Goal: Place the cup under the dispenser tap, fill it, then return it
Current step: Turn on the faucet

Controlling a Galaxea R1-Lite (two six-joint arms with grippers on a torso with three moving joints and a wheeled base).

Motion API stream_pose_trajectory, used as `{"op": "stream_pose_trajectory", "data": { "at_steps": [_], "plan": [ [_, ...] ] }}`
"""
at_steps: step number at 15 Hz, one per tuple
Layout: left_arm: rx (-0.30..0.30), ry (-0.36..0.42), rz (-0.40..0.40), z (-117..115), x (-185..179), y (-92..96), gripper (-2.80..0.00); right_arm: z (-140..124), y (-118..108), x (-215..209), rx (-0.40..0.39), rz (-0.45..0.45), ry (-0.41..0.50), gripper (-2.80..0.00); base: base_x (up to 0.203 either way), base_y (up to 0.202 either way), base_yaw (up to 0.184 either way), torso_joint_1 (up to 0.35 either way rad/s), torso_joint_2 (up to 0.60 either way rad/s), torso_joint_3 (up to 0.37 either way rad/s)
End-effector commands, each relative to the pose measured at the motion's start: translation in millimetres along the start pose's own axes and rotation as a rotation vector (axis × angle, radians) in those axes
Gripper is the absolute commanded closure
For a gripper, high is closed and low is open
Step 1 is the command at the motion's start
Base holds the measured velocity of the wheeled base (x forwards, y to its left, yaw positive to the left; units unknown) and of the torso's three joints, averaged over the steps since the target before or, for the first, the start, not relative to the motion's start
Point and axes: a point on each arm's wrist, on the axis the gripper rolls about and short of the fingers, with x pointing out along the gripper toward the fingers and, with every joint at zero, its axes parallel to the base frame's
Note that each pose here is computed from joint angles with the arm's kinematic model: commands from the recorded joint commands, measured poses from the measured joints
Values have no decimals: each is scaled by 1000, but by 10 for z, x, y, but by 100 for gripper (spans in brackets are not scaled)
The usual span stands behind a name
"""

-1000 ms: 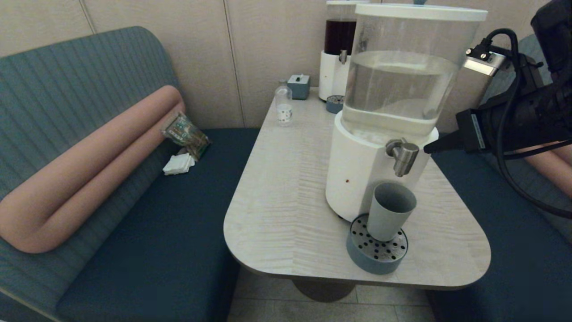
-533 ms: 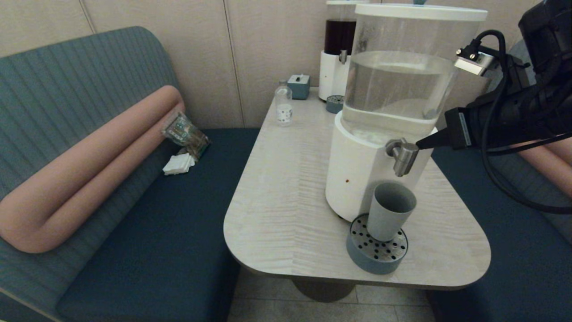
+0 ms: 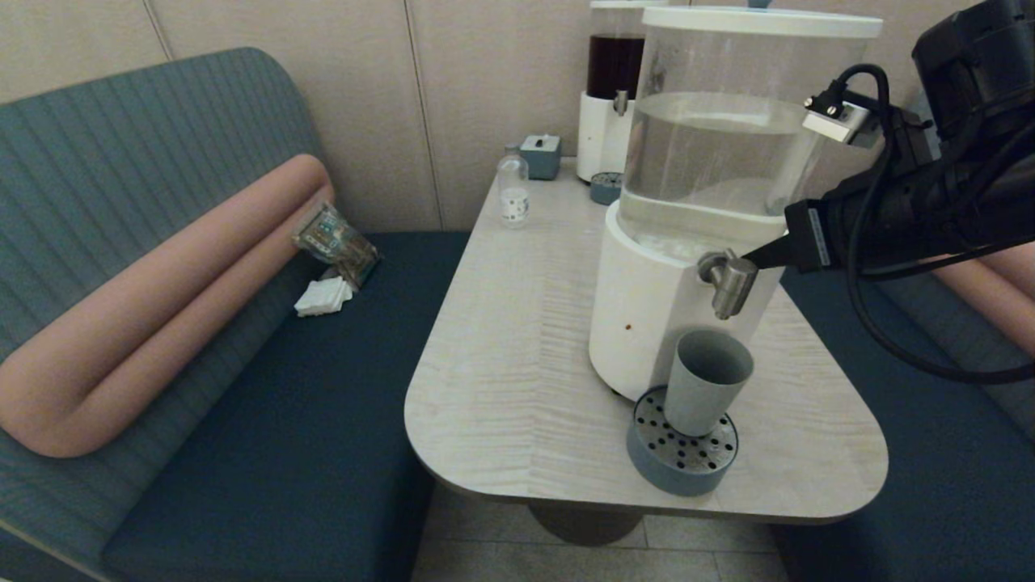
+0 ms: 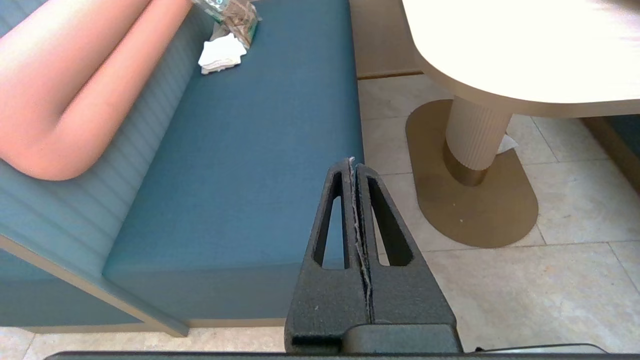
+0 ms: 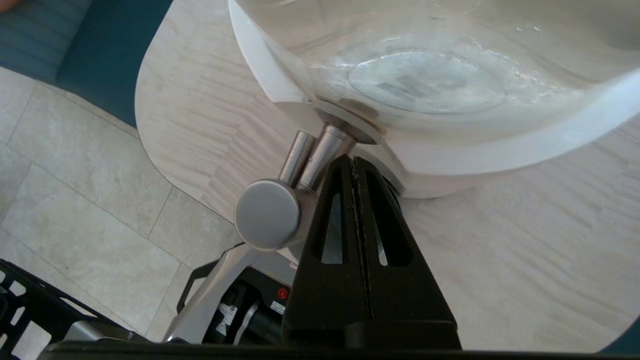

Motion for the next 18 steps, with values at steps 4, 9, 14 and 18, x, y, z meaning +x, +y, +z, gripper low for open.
{"op": "stream_pose_trajectory", "data": {
  "at_steps": [4, 9, 14, 18],
  "plan": [
    [0, 1, 0, 0, 0, 0, 0, 30, 34, 48, -32, 8, -24, 0, 0, 0, 0, 0, 0, 0],
    [0, 2, 0, 0, 1, 0, 0, 34, 87, 113, -59, 17, -16, 0, 0, 0, 0, 0, 0, 0],
    [0, 2, 0, 0, 1, 0, 0, 46, 193, 161, -101, 45, -30, 0, 0, 0, 0, 0, 0, 0],
    [0, 2, 0, 0, 1, 0, 0, 39, 243, 167, -111, 64, -27, 0, 0, 0, 0, 0, 0, 0]
  ]
}}
